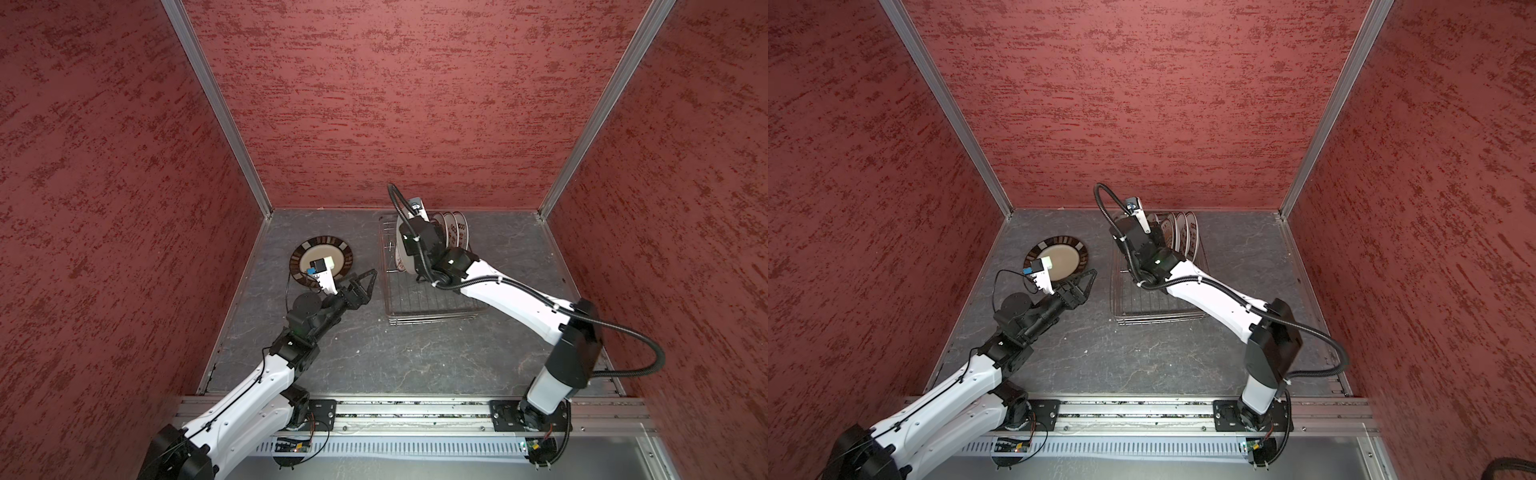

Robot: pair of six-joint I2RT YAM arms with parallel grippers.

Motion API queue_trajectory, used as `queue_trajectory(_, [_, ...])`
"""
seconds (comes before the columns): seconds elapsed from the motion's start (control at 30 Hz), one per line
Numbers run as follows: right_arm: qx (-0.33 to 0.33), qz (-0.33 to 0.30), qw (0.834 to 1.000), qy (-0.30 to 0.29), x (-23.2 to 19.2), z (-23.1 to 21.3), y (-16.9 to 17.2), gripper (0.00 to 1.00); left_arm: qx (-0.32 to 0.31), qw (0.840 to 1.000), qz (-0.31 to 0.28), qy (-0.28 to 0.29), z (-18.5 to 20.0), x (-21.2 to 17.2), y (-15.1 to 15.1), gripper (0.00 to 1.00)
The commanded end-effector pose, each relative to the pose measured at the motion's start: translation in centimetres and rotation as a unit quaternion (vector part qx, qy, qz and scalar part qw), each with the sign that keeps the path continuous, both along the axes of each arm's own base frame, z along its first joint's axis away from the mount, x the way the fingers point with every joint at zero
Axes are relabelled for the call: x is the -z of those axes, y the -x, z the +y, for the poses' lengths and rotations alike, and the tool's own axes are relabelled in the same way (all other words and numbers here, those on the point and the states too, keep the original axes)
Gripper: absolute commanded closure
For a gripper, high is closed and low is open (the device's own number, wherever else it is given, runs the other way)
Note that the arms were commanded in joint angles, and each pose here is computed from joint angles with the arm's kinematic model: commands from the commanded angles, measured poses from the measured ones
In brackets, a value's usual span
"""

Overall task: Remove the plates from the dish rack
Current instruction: 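Lift the plain white plate up out of the rack with the right gripper, then bring the white plate toward the left gripper and grasp its rim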

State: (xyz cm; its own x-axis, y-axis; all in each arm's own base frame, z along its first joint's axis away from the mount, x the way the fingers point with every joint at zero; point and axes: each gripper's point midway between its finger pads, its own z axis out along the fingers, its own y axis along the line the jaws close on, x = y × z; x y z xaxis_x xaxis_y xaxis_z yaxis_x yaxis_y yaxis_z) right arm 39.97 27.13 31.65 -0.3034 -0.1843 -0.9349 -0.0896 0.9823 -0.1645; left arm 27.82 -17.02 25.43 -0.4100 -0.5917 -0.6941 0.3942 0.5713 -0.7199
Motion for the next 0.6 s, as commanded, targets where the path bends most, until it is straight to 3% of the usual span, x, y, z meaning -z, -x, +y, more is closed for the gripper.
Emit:
queue_trajectory(0.0, [-0.05, -0.093, 0.98, -0.171, -8.7, -0.6, 1.8, 1.0, 0.011, 1.0, -0.024, -0.003, 0.0, -1.1, 0.7, 0.01])
queue_trajectory(0.2, [-0.144, -0.078, 0.945, -0.283, -9.1, -3.3, 4.1, 1.0, 0.054, 0.998, -0.025, -0.003, -1.1, -1.9, 1.9, 0.01])
queue_trajectory(0.37, [-0.222, -0.05, 0.894, -0.385, -8.7, -5.1, 5.6, 1.0, 0.086, 0.996, -0.015, -0.006, -2.1, -2.2, 2.5, 0.01])
queue_trajectory(0.57, [-0.246, -0.037, 0.86, -0.446, -7.5, -6.8, 7.1, 1.0, 0.108, 0.994, 0.003, -0.023, -3.8, -1.8, 2.2, 0.0])
